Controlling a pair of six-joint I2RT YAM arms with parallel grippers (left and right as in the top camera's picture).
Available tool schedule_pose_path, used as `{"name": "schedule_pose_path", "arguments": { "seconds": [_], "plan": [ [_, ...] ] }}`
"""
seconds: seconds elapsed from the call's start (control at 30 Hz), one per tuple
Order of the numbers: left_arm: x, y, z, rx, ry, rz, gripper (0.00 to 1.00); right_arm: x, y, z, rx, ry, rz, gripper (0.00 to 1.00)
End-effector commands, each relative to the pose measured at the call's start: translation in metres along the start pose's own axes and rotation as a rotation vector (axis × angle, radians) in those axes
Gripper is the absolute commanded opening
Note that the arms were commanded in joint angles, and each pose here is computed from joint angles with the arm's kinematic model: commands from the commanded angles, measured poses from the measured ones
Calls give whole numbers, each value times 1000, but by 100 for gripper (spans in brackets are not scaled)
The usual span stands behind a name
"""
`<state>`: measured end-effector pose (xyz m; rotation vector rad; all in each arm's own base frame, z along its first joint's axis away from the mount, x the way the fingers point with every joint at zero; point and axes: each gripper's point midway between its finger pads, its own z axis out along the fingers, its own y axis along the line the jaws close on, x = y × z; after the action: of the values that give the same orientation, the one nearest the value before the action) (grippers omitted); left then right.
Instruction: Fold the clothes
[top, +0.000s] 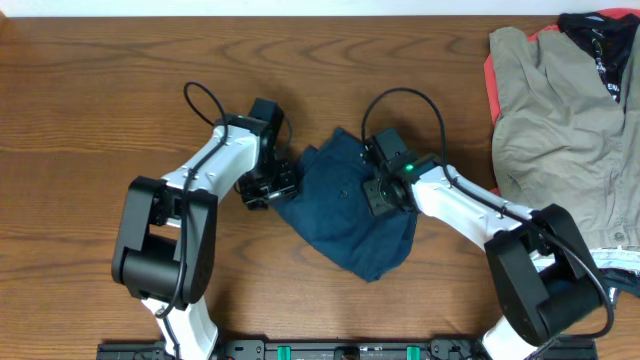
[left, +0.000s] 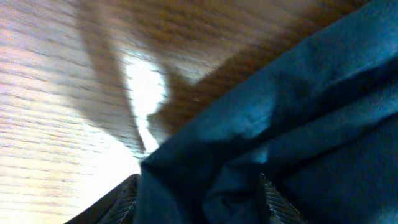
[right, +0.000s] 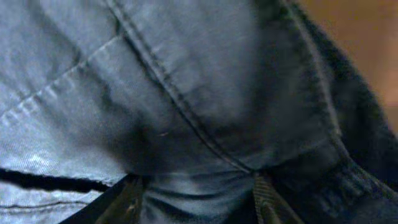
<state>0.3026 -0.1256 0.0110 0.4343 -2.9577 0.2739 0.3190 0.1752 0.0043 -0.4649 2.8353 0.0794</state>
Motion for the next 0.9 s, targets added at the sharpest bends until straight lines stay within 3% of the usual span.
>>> {"name": "schedule_pose_path", "arguments": {
  "seconds": [0.0,0.1,0.2,0.4,0.6,0.7,0.87],
  "plan": [
    [-11,-1,-29,46,-78,11,61,-21,-23,-5,126,-32,-18,59],
    [-17,0,-46,80,-126,-2,67,-37,-21,-32,123,-49,-15,61],
    [-21,-9,-62,160,-159,8,83,-49,-21,-65,119,-78,-13,63],
    [-20,-38,-64,305,-143,170,96,-59,-19,-116,93,-168,-3,67],
    [-20,-31,-31,265,-66,220,98,-50,-21,-144,82,-194,3,67],
    [-10,-40,-21,339,7,261,98,-47,-23,-149,84,-191,5,67],
    [6,-52,-5,378,88,304,92,-44,-32,-149,91,-180,67,66]
  ]
}}
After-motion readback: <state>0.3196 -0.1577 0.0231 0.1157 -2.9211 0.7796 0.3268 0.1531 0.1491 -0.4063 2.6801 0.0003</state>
